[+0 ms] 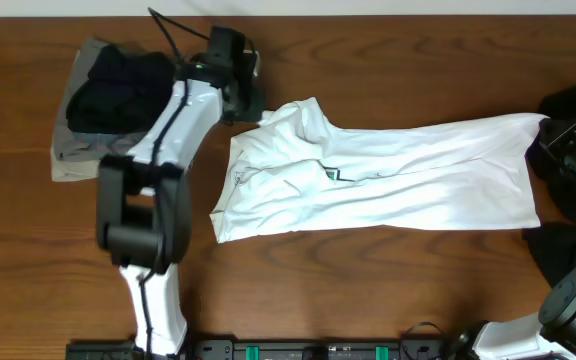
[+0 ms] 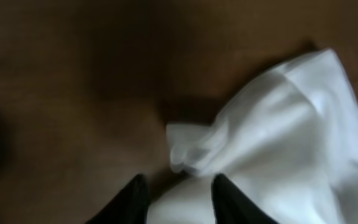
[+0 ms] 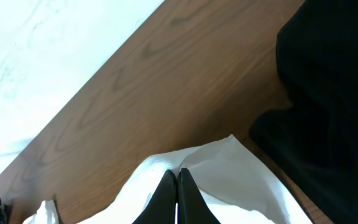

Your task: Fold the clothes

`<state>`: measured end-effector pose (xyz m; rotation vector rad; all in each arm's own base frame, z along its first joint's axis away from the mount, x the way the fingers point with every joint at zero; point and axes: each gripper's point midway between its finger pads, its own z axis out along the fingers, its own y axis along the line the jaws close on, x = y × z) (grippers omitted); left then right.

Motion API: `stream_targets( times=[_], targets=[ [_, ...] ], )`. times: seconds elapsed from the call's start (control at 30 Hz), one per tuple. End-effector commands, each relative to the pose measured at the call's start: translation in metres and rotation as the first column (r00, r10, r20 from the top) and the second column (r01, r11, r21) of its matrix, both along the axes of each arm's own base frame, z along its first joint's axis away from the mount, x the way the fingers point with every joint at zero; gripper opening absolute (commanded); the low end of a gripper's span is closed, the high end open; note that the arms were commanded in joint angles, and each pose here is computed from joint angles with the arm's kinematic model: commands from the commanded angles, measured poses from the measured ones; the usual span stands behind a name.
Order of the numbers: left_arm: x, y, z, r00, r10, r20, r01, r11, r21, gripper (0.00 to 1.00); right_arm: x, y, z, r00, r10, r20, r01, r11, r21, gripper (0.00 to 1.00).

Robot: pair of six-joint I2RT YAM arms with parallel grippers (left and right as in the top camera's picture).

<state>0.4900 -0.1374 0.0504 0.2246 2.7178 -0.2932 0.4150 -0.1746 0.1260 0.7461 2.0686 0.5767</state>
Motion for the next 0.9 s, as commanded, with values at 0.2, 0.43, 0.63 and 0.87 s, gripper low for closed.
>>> stream_targets(
  times=[0.2,0.43,0.63,0.87],
  targets=[
    [0.019,-0.006,-0.034,1.0,-0.007,0.028,0.008,1.0,-0.024,0.5,-0.002,-0.003,0.006,1.0,-0.003,0.011,0.003,1.0,-0.019,0.01],
    [0.03,-0.006,-0.029,0.998,-0.003,0.07,0.006,0.999,-0.032,0.06,-0.002,-0.003,0.005,1.0,-0.003,0.008,0.003,1.0,-0.016,0.01],
    [0.05,0.007,0.002,0.992,0.046,0.118,-0.038,0.997,-0.073,0.06,-0.003,-0.002,0.005,1.0,-0.003,0.006,0.003,1.0,-0.015,0.01],
    [0.011,0.008,-0.012,0.997,0.021,-0.068,-0.03,0.991,-0.133,0.56,-0.004,-0.002,0.003,1.0,-0.003,-0.003,0.003,1.0,-0.009,0.01]
  ],
)
